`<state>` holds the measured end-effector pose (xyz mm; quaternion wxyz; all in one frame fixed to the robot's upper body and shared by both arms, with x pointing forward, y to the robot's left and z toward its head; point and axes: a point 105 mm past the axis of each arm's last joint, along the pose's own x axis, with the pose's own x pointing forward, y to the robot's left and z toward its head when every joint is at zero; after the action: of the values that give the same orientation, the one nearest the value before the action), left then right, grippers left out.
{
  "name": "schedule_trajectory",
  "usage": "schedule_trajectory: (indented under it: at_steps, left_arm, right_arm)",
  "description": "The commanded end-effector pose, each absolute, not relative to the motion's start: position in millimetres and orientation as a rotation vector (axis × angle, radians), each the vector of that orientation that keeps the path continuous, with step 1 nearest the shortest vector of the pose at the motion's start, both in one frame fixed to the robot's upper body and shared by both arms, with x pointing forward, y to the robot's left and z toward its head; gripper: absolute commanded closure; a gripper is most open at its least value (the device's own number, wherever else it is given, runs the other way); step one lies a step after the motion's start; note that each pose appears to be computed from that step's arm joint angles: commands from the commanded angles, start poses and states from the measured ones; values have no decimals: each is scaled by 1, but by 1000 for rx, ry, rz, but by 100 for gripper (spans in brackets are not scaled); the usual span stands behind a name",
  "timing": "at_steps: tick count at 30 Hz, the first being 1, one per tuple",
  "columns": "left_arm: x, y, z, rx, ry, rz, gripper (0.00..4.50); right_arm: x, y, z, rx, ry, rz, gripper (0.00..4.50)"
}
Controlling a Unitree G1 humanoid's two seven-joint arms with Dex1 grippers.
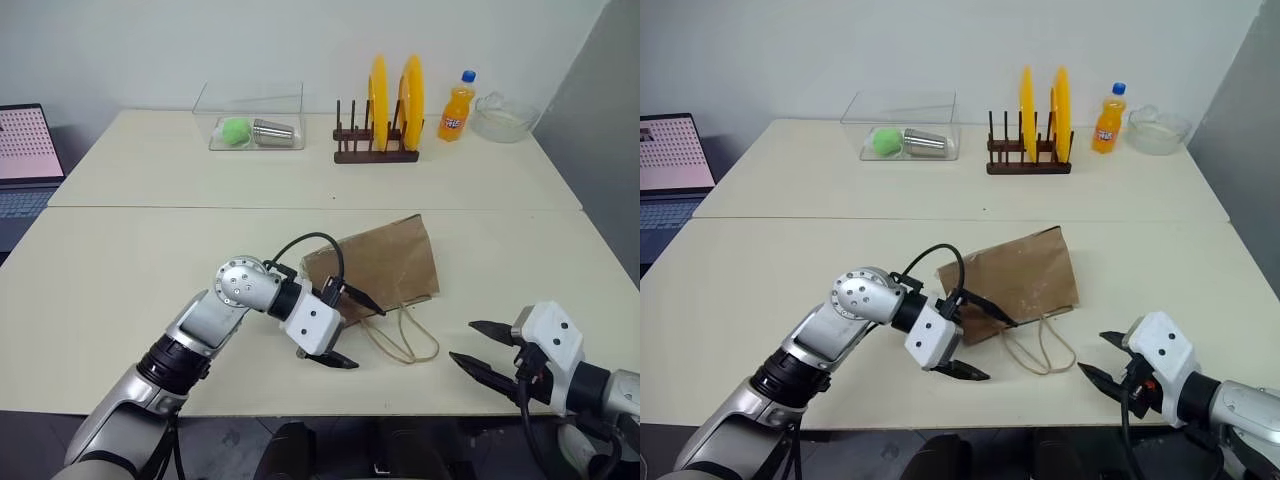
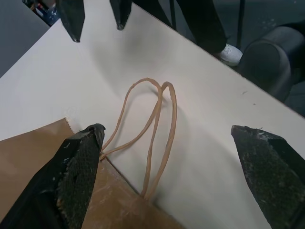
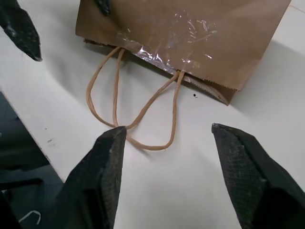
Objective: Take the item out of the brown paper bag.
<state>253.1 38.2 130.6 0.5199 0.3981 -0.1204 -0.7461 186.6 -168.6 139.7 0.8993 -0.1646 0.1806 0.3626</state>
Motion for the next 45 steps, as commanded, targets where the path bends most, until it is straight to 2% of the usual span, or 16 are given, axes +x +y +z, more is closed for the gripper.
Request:
schedule_trajectory:
  at_steps: [1,8,14,20,26,31,36,45]
  left_arm:
    - [259,29,140,942,-337,-1757,0]
    - [267,25,125,1083,-407,-1753,0]
    - [266,17,119,1063,-437,-1761,0]
    - [276,15,127,1015,-433,-1710,0]
    - [267,32,145,826,-282,-1830,0]
    - [283,12,172,820,-361,-1724,0]
    - [282,5,151,1080,-461,-1730,0]
    - [277,0,132,1115,-487,-1763,0]
  right_arm:
    - [177,-149,154,-363,299,806,144]
    - [174,-148,154,-352,310,793,144]
    - [173,-147,154,-346,314,780,144]
    - [171,-146,154,-338,312,772,144]
    - [170,-146,153,-334,315,772,144]
    - [171,-145,153,-332,307,767,144]
    - [173,-143,153,-334,295,766,144]
    - [176,-142,155,-338,281,752,144]
